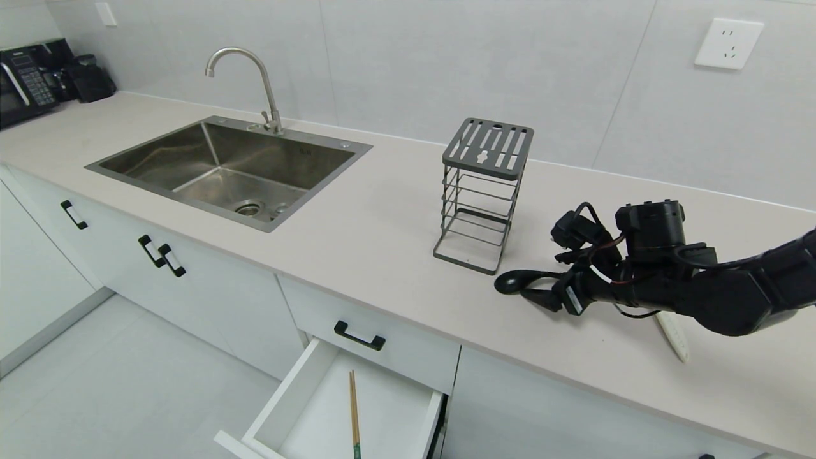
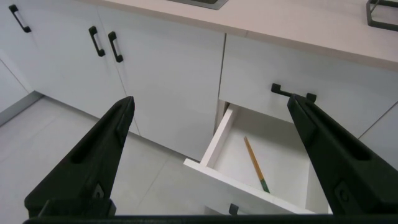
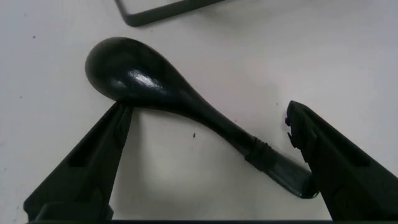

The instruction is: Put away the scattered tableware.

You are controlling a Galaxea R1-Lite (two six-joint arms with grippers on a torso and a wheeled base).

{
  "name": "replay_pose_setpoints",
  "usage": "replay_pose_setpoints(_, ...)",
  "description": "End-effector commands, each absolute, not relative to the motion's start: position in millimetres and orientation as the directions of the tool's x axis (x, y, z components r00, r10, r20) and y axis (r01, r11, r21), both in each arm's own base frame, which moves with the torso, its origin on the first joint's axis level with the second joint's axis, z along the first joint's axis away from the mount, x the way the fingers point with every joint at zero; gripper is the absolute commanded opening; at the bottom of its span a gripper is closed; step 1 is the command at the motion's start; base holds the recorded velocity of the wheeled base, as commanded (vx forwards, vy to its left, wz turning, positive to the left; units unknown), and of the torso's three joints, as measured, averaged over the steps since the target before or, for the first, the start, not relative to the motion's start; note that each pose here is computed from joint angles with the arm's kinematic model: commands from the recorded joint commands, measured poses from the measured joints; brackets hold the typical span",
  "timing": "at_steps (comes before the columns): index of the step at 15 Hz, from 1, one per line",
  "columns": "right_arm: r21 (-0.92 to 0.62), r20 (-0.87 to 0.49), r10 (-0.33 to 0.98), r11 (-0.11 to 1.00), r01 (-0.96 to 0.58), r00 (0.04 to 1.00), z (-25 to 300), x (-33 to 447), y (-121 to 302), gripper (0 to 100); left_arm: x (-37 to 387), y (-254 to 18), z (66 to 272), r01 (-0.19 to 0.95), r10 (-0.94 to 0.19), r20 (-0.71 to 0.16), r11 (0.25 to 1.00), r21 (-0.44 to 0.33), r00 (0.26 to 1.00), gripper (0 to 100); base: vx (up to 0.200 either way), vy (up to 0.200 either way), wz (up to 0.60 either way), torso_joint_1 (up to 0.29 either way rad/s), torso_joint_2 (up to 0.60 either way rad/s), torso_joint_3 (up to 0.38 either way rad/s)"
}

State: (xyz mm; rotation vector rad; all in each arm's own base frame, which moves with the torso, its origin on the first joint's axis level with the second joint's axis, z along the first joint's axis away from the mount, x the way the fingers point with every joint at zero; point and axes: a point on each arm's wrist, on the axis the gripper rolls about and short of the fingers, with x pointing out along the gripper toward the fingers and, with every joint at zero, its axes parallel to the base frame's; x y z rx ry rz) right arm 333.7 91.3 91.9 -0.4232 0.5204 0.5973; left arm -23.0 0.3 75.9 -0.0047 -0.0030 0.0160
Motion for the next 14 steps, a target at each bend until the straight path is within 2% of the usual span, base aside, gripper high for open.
replay_pose_setpoints(1, -0.213, -0.596, 0.409, 0.75, -0.627, 0.691, 81, 338, 92, 100, -23, 0, 76, -0.017, 0.017, 0.002, 1.0, -0.005, 1.0, 100, 0.0, 0.0, 0.0, 0.0, 0.0, 0.0)
replay_pose_setpoints(2, -0.216, -0.59, 0.41, 0.75, -0.625, 0.696, 80, 340, 92, 100, -23, 0, 76, -0.015, 0.015, 0.002, 1.0, -0.006, 1.0, 100, 0.0, 0.0, 0.0, 0.0, 0.0, 0.0)
replay_pose_setpoints(3, -0.218, -0.585, 0.411, 0.75, -0.624, 0.699, 78, 341, 92, 0, -23, 0, 76, -0.017, 0.017, 0.002, 1.0, -0.006, 1.0, 100, 0.0, 0.0, 0.0, 0.0, 0.0, 0.0)
replay_pose_setpoints(9, -0.222, -0.605, 0.408, 0.738, -0.637, 0.683, 73, 333, 90, 0, -23, 0, 76, -0.017, 0.017, 0.002, 1.0, -0.006, 1.0, 100, 0.0, 0.0, 0.0, 0.0, 0.0, 0.0)
replay_pose_setpoints(14, -0.255, -0.585, 0.418, 0.718, -0.647, 0.695, 91, 299, 85, 0, -23, 0, 76, -0.017, 0.017, 0.002, 1.0, -0.005, 1.0, 100, 0.0, 0.0, 0.0, 0.0, 0.0, 0.0)
